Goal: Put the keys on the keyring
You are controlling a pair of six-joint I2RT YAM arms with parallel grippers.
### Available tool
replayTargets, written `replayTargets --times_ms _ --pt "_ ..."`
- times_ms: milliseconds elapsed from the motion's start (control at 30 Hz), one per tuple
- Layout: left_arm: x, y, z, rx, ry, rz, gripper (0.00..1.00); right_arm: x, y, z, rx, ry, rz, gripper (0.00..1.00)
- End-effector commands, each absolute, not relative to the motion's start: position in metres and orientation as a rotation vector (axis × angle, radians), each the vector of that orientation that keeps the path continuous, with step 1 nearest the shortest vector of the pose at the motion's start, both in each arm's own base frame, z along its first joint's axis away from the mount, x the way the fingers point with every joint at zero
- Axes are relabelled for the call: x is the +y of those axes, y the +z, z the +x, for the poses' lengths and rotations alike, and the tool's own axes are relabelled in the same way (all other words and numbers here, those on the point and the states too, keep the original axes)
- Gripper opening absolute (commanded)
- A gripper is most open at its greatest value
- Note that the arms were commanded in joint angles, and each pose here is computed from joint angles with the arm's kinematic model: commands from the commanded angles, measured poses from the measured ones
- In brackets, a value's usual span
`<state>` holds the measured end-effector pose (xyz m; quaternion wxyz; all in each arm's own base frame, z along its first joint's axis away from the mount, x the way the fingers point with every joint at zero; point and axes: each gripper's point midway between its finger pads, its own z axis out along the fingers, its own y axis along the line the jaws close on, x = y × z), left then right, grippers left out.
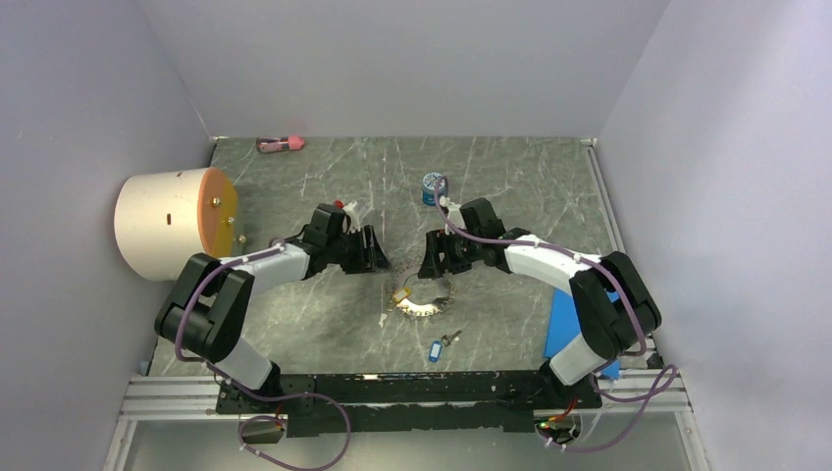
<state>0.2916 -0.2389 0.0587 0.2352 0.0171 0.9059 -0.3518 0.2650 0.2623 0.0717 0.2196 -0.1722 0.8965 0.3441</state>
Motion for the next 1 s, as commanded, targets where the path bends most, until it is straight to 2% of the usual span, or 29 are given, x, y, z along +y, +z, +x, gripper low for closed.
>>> replayTargets --times_ms 0,267,533,967 --pt "-0.241 0.060 0.284 2.492 -0.986 0.070 0.57 0.276 0.083 0.269 2.434 1.033 -0.502 0.68" --pt "-0.242 0.043 0.261 2.540 -1.036 0.014 0.54 0.281 0.073 0.255 2.465 1.084 -0.528 0.65" --pt "-0.270 0.044 0.252 2.534 -1.122 0.073 0.51 0.286 0.072 0.252 2.470 1.095 -0.554 0.64" --pt "-0.251 0.057 0.260 2.498 -0.915 0.115 0.49 0.292 0.068 0.241 2.489 1.072 -0.628 0.63"
